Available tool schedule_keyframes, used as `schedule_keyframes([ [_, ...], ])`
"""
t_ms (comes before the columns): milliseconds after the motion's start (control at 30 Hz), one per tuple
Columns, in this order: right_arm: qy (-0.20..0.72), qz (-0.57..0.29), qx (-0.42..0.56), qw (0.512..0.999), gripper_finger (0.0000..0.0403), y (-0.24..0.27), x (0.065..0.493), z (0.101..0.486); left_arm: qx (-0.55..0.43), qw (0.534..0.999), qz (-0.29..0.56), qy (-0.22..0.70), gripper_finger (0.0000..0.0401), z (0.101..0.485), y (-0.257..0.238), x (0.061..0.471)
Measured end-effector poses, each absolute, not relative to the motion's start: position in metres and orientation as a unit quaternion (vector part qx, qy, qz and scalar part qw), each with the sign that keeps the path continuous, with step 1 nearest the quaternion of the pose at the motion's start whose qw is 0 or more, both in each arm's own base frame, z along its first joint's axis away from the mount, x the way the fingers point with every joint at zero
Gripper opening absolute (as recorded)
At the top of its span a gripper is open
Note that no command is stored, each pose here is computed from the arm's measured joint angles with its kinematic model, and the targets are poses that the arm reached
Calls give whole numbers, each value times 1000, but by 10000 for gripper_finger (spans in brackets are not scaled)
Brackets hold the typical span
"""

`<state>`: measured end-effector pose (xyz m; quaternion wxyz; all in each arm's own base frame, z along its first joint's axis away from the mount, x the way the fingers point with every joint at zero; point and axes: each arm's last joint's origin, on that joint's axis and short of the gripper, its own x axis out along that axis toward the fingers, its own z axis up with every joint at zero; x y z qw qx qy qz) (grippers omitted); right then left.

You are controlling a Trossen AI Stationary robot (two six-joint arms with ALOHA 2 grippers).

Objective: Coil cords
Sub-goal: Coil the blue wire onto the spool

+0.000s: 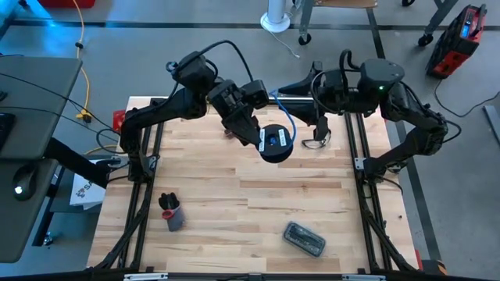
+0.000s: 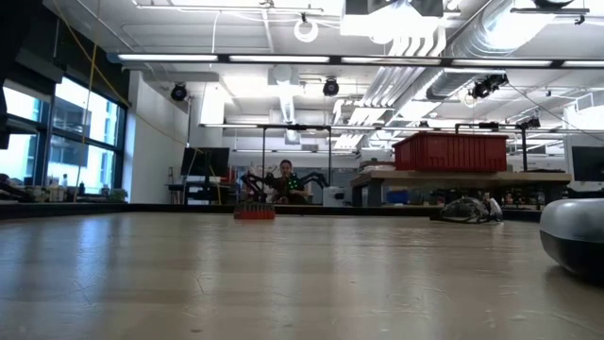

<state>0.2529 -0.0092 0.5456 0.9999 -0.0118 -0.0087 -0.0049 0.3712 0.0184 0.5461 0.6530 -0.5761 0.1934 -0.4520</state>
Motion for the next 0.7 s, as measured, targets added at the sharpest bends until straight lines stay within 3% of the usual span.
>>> schedule_keyframes([
  [200,-9,-56,-6,998,203,-14,253,546,-570,663,-461,149,0,552,19,369],
  [567,-19,-96,130,987,204,-39,250,545,-553,694,-454,76,0,556,23,368],
  [700,-25,-103,125,986,204,-43,244,548,-557,695,-450,69,0,556,24,368],
])
